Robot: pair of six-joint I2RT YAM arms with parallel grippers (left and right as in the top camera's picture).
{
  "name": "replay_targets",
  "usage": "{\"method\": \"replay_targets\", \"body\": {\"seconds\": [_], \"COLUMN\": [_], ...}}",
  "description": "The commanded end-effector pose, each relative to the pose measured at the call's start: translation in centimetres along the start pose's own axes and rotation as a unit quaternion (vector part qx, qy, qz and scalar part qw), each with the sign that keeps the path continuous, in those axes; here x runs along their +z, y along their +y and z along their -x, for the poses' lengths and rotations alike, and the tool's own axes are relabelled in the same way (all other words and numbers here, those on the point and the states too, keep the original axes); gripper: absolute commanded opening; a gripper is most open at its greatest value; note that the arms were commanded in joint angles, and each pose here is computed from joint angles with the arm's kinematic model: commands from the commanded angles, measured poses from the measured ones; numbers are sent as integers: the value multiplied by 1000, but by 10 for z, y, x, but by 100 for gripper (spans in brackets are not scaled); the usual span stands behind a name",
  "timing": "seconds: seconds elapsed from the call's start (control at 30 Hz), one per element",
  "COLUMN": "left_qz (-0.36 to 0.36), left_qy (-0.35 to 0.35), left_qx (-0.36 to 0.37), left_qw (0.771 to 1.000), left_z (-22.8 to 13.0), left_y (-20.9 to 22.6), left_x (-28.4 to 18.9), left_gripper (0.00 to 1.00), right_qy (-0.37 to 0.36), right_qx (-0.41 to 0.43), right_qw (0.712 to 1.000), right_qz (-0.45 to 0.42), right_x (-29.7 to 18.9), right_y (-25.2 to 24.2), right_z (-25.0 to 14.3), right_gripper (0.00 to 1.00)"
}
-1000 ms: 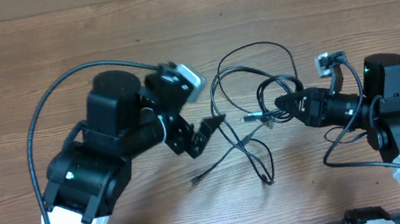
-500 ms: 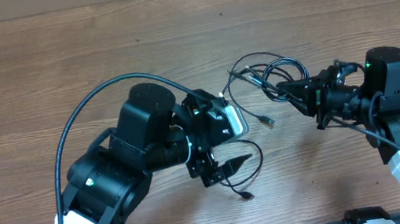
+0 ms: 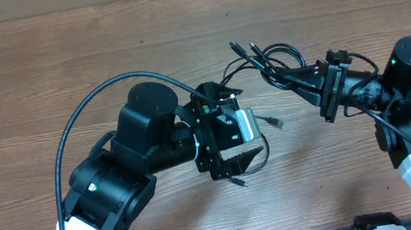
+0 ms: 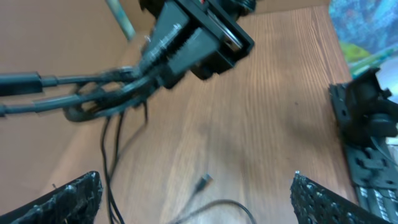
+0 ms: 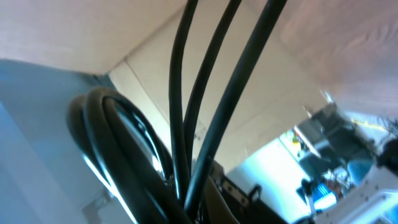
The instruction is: Untangle cables
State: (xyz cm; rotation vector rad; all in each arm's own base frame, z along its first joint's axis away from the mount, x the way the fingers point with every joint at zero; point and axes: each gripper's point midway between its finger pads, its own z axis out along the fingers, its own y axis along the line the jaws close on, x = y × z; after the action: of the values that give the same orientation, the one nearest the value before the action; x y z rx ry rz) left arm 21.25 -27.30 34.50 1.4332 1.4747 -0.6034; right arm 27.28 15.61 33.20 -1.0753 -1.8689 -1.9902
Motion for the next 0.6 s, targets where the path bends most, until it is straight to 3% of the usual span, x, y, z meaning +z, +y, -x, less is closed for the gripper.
{"method": "replay_targets", "body": {"seconds": [0.0, 0.17, 0.57], "left_qz": [4, 15, -12], "left_qy": [-25, -40, -67], "left_qx": [52, 93, 170], "left_qw": [998, 995, 983], "left_z": [15, 23, 31], "left_y": [3, 7, -3], "left_x": [-2, -3, 0], "left_gripper": [95, 99, 88], "right_qy": [59, 113, 166], "right_qx": [32, 17, -26], "right_qw": [997, 992, 982], "right_qz": [-24, -55, -85], "right_x": [-1, -5, -12], "right_y": [0, -7, -15], "right_z": [-27, -48, -68], "right_gripper": [4, 4, 4]}}
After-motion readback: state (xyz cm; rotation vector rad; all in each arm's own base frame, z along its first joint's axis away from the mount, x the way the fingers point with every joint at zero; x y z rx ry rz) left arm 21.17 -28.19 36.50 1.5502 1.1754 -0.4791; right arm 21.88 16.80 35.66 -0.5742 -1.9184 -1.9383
